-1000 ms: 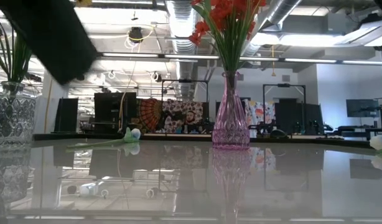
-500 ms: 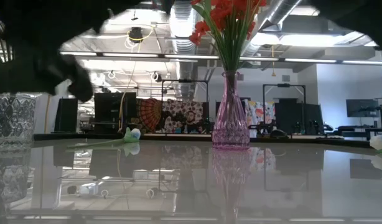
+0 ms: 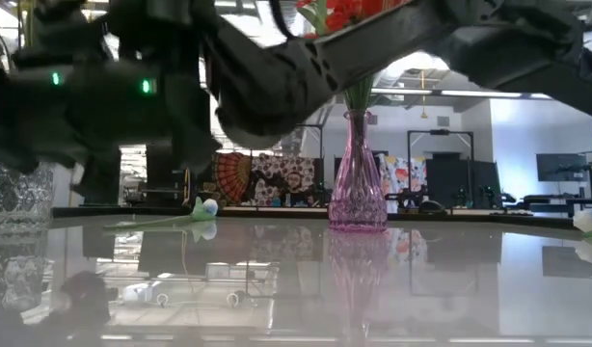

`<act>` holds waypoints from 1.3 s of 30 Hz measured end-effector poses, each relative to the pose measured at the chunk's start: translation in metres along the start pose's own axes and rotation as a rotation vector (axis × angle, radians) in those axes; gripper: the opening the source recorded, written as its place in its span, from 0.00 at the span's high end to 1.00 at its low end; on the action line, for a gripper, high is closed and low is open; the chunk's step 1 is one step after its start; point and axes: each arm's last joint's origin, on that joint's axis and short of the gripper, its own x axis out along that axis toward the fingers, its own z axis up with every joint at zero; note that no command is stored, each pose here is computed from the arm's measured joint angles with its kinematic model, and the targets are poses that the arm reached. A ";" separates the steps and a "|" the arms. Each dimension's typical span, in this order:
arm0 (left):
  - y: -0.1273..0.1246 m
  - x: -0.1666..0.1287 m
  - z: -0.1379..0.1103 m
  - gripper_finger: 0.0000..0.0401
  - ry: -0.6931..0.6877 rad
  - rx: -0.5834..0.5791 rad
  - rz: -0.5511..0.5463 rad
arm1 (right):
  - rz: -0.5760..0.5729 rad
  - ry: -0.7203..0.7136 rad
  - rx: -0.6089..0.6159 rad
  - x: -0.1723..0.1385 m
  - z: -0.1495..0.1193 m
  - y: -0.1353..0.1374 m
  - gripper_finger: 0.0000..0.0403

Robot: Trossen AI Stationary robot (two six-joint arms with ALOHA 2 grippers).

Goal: Sort flowers into vase by color
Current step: Put the yellow flowers into the transparent vase

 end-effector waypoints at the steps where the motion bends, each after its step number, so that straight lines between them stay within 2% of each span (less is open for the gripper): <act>1: 0.000 0.000 0.000 1.00 -0.002 0.000 0.011 | -0.007 0.006 -0.007 0.002 0.001 -0.005 0.95; 8: 0.003 0.001 -0.003 1.00 0.010 -0.027 0.106 | -0.040 -0.062 -0.030 0.012 0.019 -0.032 0.95; 15: 0.006 0.001 -0.007 1.00 0.024 -0.084 0.212 | -0.009 -0.044 -0.066 0.015 0.021 -0.039 0.96; 21: 0.006 0.001 -0.005 1.00 -0.003 -0.136 0.219 | -0.028 -0.010 -0.073 0.017 0.021 -0.048 0.96; 26: 0.007 0.001 -0.005 1.00 -0.007 -0.148 0.238 | 0.000 -0.046 -0.032 0.018 0.004 -0.060 0.96; 32: 0.008 0.001 -0.008 1.00 0.010 -0.158 0.283 | 0.002 -0.032 -0.067 0.017 0.003 -0.055 0.96; 39: 0.007 0.008 -0.024 1.00 0.075 -0.213 0.284 | -0.107 -0.063 -0.067 0.020 0.007 -0.068 0.96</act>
